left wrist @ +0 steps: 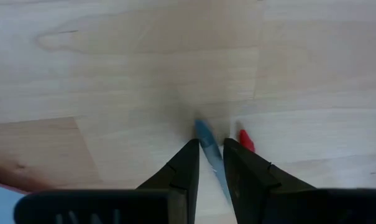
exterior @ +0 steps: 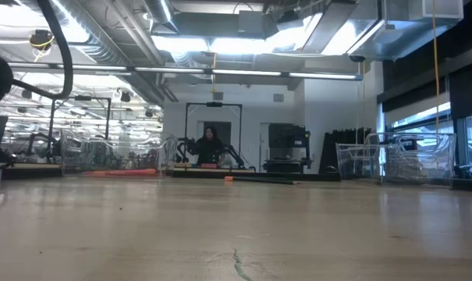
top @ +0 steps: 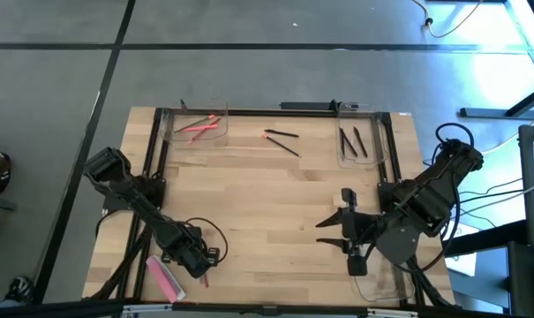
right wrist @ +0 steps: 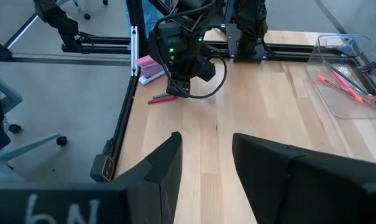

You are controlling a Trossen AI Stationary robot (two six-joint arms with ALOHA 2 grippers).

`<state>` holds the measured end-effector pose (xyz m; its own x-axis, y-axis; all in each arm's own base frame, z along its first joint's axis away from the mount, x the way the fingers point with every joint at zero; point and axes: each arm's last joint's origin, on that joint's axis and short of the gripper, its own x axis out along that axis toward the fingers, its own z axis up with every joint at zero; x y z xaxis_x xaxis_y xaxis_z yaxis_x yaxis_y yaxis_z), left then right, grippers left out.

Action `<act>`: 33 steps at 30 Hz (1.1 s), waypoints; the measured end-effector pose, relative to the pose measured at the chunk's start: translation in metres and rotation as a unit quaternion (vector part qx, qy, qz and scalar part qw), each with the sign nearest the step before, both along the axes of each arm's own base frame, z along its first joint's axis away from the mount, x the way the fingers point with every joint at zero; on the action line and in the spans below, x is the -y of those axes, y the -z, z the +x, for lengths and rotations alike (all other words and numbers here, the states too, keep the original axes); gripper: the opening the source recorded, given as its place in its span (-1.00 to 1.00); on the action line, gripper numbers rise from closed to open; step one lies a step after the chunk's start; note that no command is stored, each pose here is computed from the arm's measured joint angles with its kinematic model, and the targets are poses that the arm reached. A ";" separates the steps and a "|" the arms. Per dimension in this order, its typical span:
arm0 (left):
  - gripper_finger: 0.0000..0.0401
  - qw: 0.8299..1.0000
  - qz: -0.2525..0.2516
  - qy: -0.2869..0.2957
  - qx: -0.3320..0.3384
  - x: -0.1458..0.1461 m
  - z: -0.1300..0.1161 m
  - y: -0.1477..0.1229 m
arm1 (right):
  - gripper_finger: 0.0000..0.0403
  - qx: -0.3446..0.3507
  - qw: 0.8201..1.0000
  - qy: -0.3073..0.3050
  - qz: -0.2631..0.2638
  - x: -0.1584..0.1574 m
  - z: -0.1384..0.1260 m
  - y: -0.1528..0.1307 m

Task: Sort crayons/erasers/pens/pencils in bins
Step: Put the gray crayon into the bottom transparent bin

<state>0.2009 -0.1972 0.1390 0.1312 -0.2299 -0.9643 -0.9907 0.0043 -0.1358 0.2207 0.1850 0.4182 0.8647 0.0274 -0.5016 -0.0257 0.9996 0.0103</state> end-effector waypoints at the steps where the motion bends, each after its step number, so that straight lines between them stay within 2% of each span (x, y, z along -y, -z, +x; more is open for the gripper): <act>1: -0.66 1.000 0.000 0.000 -0.001 0.000 0.000 0.000 | -0.29 0.000 1.000 0.001 0.000 0.000 0.000 0.000; 14: -0.68 1.000 -0.001 -0.016 -0.016 -0.001 -0.001 0.001 | -0.29 0.000 1.000 0.006 -0.009 0.005 0.004 0.000; 24: -0.96 1.000 0.001 -0.008 -0.017 -0.001 -0.002 0.001 | -0.29 0.000 1.000 0.006 -0.008 0.005 0.004 0.000; 33: -0.99 1.000 0.006 0.004 -0.010 -0.001 -0.001 0.001 | -0.29 0.000 1.000 0.006 -0.008 0.005 0.004 0.000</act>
<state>0.1996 -0.1962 0.1383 0.1099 -0.2189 -0.9695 -0.9932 0.0140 -0.1157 0.2248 0.1801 0.4180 0.8645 0.0090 -0.5026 -0.0140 0.9999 -0.0063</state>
